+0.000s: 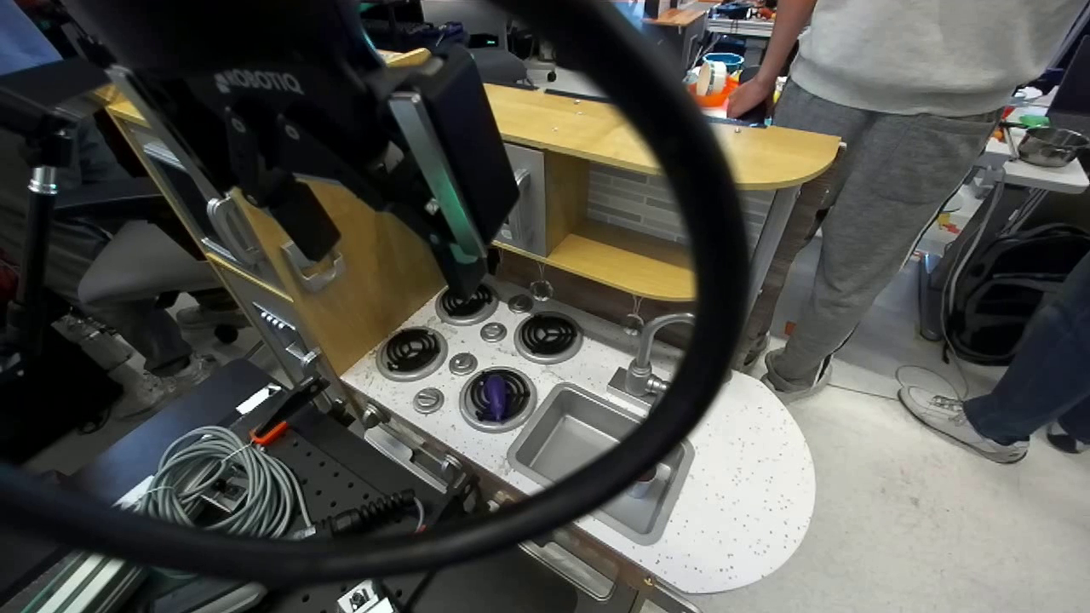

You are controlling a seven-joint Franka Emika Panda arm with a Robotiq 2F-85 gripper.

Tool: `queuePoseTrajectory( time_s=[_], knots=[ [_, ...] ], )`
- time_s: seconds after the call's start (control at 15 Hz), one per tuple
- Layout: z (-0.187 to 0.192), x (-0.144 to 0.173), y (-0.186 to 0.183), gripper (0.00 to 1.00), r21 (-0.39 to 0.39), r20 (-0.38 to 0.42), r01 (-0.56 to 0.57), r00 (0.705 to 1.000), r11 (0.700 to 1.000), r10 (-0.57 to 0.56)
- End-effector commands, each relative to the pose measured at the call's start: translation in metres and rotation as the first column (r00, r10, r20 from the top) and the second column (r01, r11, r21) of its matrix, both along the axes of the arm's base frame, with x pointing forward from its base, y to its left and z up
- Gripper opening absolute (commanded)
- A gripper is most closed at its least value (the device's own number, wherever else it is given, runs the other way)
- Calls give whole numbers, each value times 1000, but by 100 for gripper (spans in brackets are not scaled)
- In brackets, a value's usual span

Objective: Pick the eggplant on the stove and put it on the counter

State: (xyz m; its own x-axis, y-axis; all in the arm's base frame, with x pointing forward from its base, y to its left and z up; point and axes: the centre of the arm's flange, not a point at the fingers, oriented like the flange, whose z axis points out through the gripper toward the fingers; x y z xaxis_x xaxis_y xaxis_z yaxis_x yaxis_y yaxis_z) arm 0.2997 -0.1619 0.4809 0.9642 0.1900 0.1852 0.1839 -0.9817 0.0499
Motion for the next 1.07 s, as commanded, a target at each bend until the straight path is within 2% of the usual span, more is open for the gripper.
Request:
queuePoseTrajectory(
  time_s=[0.0, 0.33, 0.6, 0.73, 1.0],
  knots=[
    [-1, 1, 0, 100, 5, -1, 4, 1000, 1000, -4],
    [-19, 13, 0, 100, 3, 4, 13, 1000, 1000, -13],
    [-37, 29, 4, 100, -11, 72, -6, 997, 1000, 7],
    [-51, 39, 10, 100, -26, 91, -24, 996, 999, 27],
    [-89, 62, 28, 100, -51, 80, -86, 993, 995, 90]
  ],
)
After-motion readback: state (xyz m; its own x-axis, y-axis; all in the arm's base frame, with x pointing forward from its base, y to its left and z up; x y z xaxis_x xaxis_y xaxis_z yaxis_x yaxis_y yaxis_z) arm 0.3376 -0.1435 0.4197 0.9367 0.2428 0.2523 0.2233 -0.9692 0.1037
